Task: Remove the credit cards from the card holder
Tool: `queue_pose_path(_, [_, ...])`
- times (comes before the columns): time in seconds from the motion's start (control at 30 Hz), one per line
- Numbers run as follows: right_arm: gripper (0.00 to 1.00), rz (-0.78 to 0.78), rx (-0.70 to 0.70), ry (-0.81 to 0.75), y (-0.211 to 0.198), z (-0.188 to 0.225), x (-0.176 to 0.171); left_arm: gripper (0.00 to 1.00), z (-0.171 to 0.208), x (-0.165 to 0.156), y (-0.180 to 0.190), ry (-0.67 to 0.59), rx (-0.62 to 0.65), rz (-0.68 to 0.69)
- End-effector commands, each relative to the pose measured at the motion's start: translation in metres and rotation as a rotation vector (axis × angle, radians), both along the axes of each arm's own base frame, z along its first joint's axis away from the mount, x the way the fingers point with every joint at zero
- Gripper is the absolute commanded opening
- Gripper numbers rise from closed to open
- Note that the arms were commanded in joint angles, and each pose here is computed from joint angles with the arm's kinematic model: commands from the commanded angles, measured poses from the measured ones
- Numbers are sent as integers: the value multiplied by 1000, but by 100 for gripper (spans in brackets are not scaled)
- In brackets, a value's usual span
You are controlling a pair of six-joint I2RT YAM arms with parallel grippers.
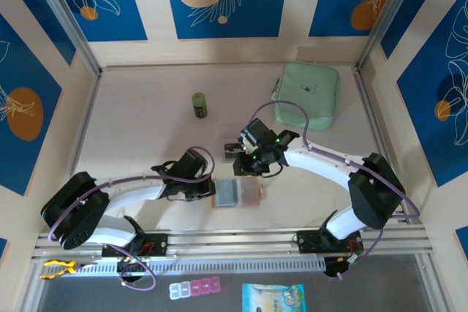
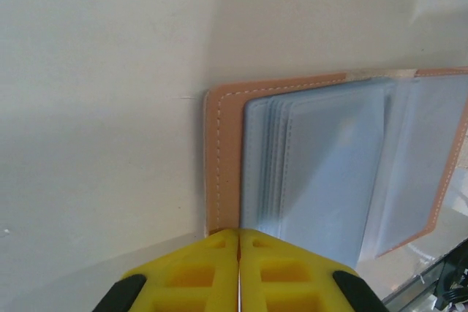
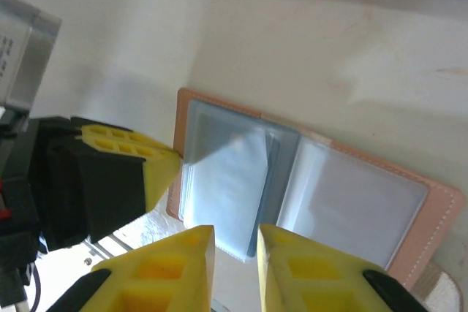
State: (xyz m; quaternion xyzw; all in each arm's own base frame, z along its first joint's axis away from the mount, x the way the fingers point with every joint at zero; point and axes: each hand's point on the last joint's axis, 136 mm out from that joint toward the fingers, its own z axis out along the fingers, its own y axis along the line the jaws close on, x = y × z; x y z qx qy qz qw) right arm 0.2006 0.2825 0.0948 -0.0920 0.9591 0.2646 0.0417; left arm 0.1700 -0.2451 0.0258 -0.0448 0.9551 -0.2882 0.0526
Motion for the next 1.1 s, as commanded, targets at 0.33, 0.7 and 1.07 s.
queue_pose_path(0.33, [32,-56,126,149,22,-21,-30,7,-9,-5,9,12,60,0])
queue_pose_path(0.7, [31,-26,111,193,40,-41,-37,7,-13,-7,14,22,86,6])
queue_pose_path(1.07, [31,-37,11,188,35,-59,-40,7,-12,-7,15,21,90,3])
